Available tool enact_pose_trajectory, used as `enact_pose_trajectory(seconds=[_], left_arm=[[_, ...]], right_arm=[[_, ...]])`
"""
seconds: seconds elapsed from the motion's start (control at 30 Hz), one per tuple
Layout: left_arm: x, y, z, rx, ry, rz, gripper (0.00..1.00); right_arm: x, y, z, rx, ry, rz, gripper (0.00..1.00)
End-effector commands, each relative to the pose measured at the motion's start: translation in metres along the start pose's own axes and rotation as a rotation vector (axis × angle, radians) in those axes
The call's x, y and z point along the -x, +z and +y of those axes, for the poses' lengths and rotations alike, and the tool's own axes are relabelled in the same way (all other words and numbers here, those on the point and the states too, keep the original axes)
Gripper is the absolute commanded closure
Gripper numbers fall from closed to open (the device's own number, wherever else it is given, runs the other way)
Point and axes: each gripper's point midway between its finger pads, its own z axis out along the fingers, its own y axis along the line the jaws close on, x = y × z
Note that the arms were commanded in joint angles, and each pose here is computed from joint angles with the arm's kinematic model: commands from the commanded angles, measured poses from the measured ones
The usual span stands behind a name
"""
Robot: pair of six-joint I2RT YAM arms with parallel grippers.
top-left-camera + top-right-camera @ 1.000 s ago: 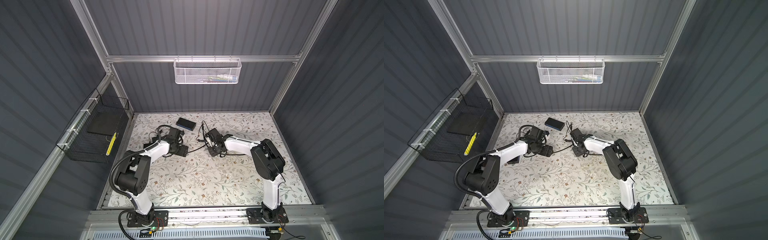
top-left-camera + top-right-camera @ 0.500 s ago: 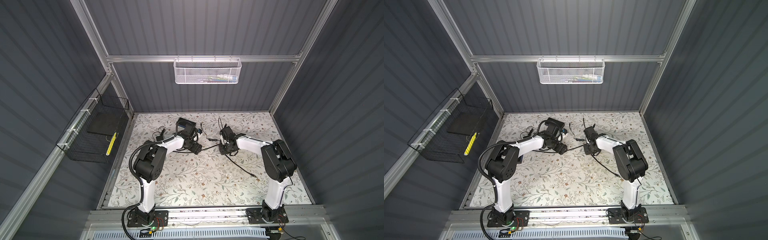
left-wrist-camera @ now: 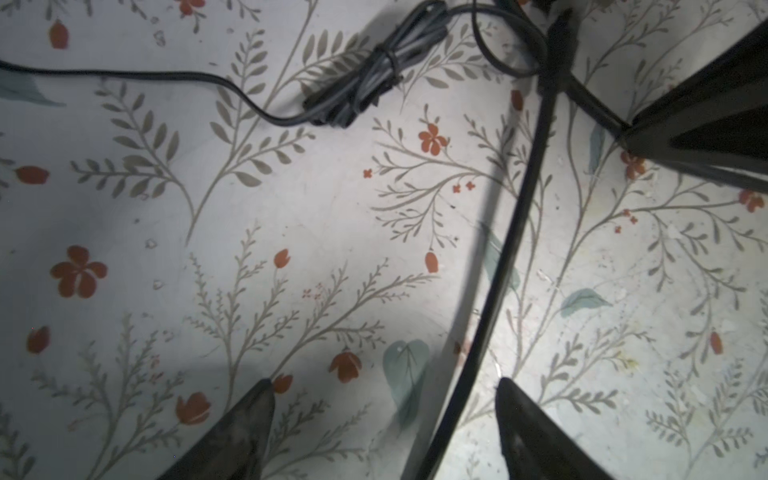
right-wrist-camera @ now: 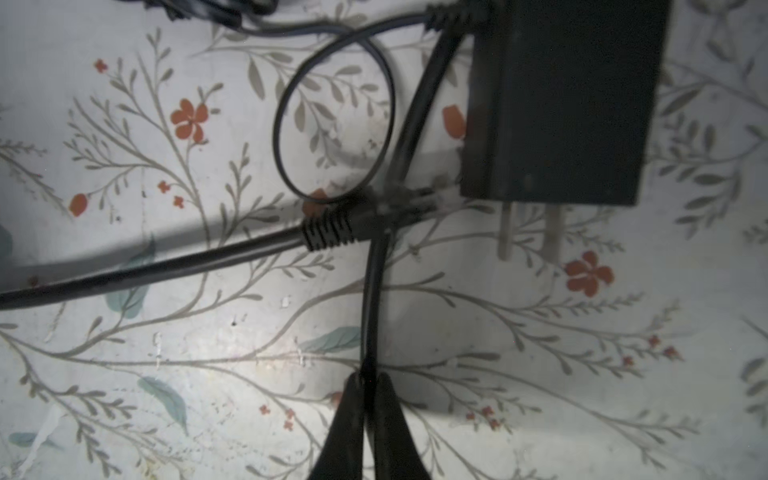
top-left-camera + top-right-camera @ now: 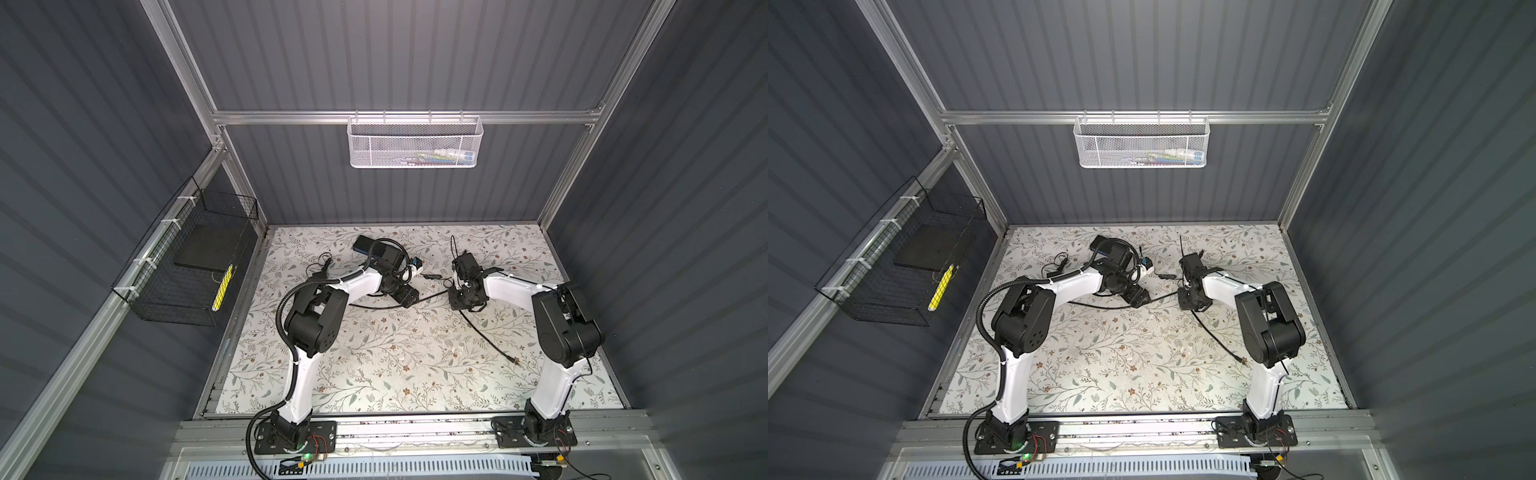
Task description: Insert the plug into the switch port
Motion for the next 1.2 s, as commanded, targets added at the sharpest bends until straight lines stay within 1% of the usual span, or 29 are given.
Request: enact_pose_trajectory(seconds=[0.0,0.07,0.13,0.2,0.27,0.4,0.47,0.57,0.63,0.7,0.9,1.03,1.07,1.17], left_arm=[[-0.005,0.005,-0.022,-0.070,0.048,0.025,0.16],[-0.006,0.008,-0.027,-0.080,0.064,0.042,0.16],[-0.006,0.011,-0.037,-0.118,0.071,0.041,0.16],[-0.006,0.014,-0.038,-0.117,0.071,0.041,0.17],[-0.007,0.015,-0.038,-0.120,0.066,0.049,0.18],[-0.012,0.018,-0.036,-0.109,0.047,0.065,0.24],[-0.019,0.020,-0.027,-0.059,0.042,0.093,0.27],[-0.027,0.021,-0.016,-0.001,0.011,0.115,0.34],[-0.034,0.023,-0.006,0.042,-0.020,0.136,0.40],[-0.041,0.023,0.004,0.078,-0.060,0.156,0.45],[-0.061,0.011,0.034,0.175,-0.184,0.174,0.60],[-0.068,0.003,0.040,0.196,-0.220,0.168,0.67],[-0.081,0.004,0.037,0.190,-0.228,0.192,0.70],[-0.091,0.004,0.033,0.184,-0.240,0.215,0.76]], right_arm=[[-0.006,-0.002,-0.009,-0.004,0.058,0.027,0.90],[-0.007,0.000,-0.014,-0.006,0.079,0.039,0.90],[-0.008,0.000,-0.020,-0.012,0.097,0.046,0.90],[-0.006,-0.002,-0.022,-0.001,0.122,0.039,0.90],[-0.006,-0.004,-0.030,-0.021,0.146,0.041,0.89],[-0.005,-0.010,-0.042,-0.034,0.186,0.037,0.88],[-0.005,-0.014,-0.042,-0.034,0.186,0.033,0.88],[-0.007,-0.020,-0.043,-0.039,0.186,0.030,0.85],[-0.009,-0.023,-0.045,-0.046,0.183,0.031,0.81],[-0.013,-0.025,-0.047,-0.055,0.184,0.034,0.79],[-0.017,-0.037,-0.051,-0.073,0.190,0.023,0.67],[-0.008,-0.054,-0.052,-0.079,0.181,-0.018,0.61],[-0.004,-0.060,-0.053,-0.082,0.178,-0.035,0.61],[0.005,-0.075,-0.054,-0.088,0.173,-0.082,0.60]])
